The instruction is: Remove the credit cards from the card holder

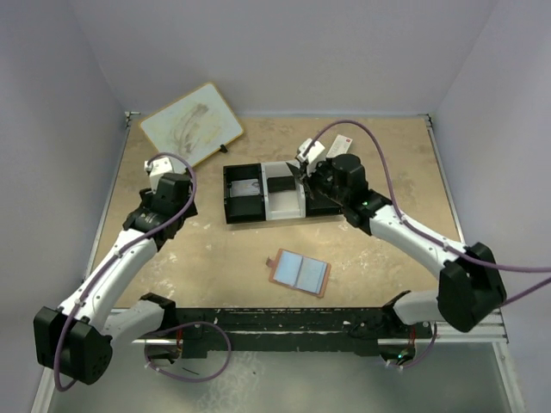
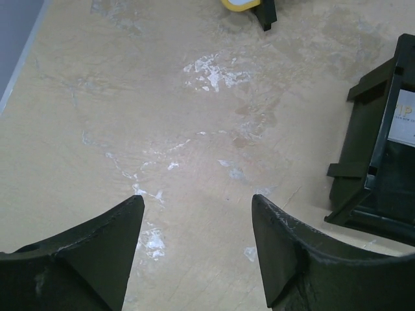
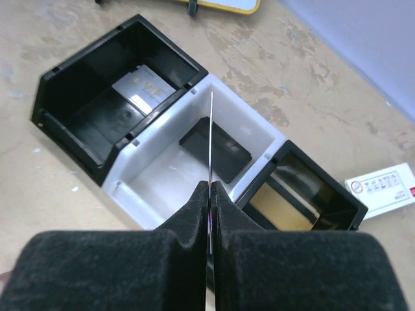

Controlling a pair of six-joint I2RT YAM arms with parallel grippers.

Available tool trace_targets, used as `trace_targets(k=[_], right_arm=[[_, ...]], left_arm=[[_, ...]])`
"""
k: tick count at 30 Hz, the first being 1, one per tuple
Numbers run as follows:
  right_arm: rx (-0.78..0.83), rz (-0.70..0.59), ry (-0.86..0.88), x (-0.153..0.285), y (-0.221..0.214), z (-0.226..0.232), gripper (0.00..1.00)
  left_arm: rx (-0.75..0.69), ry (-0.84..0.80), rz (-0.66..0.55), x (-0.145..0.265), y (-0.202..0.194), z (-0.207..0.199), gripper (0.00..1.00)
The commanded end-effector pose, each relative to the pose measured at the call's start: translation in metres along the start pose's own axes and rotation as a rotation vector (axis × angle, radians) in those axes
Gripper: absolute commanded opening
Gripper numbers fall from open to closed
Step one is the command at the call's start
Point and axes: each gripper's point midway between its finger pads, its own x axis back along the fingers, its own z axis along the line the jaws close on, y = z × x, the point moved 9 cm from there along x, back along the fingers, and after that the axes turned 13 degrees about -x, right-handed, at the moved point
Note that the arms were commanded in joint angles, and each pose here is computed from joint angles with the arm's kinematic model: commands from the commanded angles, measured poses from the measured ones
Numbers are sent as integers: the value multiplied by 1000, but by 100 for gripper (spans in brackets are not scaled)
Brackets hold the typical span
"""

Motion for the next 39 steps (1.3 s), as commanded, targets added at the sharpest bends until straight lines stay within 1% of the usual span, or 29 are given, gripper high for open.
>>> trace_targets(k=[1,3,6,8,11,16,18,22,28,30,39], right_arm=[[176,-53,-1,-22,25,-9,0],[188,-23,-5,-33,21,-11,0],[215,44,-2,-49,12,-16,0],[211,49,-12,-60,13,-18,0],[207,71,37,-78,16,-16,0],[237,160,-43,-102,0,-28,0],[275,196,-41,-109,-5,-31,0],[365,227,-14,-117,-7,-33,0],[417,298,-19,-126,-23,-35,0],[440,304,-24,-129,-27,-34,0],[557,341,-109,-143,-40,-29,1]], left_arm=[[17,27,-95,9,8,10,66],[36,33,-122,12,11,12,67],[45,38,-127,14,11,14,68],[43,22,-133,14,12,13,68],[47,9,-151,15,16,12,69],[60,32,-166,19,16,17,70],[64,35,-172,20,15,18,70],[56,40,-161,17,15,17,71],[49,44,-155,16,14,16,72],[48,46,-155,16,14,17,72],[38,50,-146,14,14,16,73]])
